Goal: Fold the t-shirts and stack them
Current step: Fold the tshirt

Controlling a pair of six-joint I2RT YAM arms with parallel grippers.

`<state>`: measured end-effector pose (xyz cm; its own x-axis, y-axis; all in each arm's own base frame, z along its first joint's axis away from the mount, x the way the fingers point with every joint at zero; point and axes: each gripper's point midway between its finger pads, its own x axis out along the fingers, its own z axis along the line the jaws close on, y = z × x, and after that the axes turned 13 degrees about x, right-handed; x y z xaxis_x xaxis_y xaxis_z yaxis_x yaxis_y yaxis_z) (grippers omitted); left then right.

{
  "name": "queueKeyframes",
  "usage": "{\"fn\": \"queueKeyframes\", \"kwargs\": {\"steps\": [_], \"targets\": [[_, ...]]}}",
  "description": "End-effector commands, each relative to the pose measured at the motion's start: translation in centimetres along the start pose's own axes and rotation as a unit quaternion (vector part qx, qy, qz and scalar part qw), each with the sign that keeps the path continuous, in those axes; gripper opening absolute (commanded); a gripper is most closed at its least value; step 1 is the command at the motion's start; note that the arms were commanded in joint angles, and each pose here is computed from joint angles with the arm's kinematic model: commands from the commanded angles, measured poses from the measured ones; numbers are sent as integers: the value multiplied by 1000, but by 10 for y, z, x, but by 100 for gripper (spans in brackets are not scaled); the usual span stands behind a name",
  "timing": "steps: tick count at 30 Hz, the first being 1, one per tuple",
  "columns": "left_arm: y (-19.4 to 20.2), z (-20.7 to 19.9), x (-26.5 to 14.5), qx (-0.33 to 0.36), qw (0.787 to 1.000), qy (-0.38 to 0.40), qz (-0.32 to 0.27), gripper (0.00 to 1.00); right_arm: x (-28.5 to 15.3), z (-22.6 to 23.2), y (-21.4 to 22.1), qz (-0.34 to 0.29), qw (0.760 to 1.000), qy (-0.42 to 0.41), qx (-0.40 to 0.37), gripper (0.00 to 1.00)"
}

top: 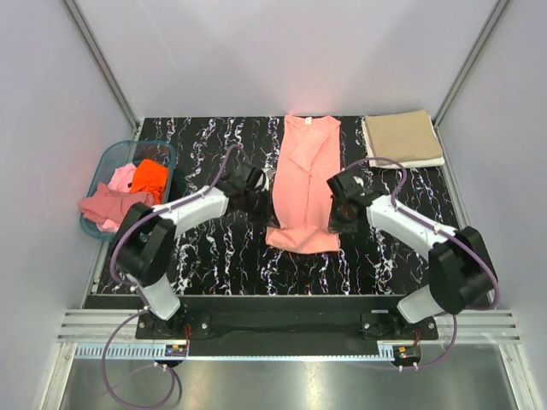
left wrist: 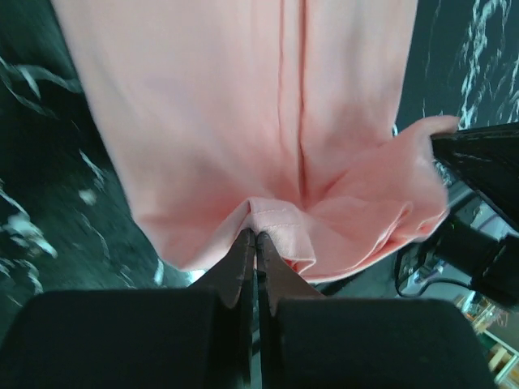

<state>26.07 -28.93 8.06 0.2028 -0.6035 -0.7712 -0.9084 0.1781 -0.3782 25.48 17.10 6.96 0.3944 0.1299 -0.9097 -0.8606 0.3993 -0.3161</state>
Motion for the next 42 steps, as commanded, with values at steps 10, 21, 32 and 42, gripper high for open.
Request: {"fn": "queueKeyframes", "kwargs": {"steps": [10,21,32,42], "targets": [[-137,35,20,31,994,-9,-101,0,29,40,-135,-131,990,4,-54,0],[-194,53,21,30,987,31,-156,0,45,69,-181,-145,988,-33,-47,0],[-235,76,42,35,985,28,-167,0,74,67,-219,-147,988,-43,-26,0],[-264,105,62,3,983,16,-185,0,101,49,-246,-139,989,-38,-1,0]]}}
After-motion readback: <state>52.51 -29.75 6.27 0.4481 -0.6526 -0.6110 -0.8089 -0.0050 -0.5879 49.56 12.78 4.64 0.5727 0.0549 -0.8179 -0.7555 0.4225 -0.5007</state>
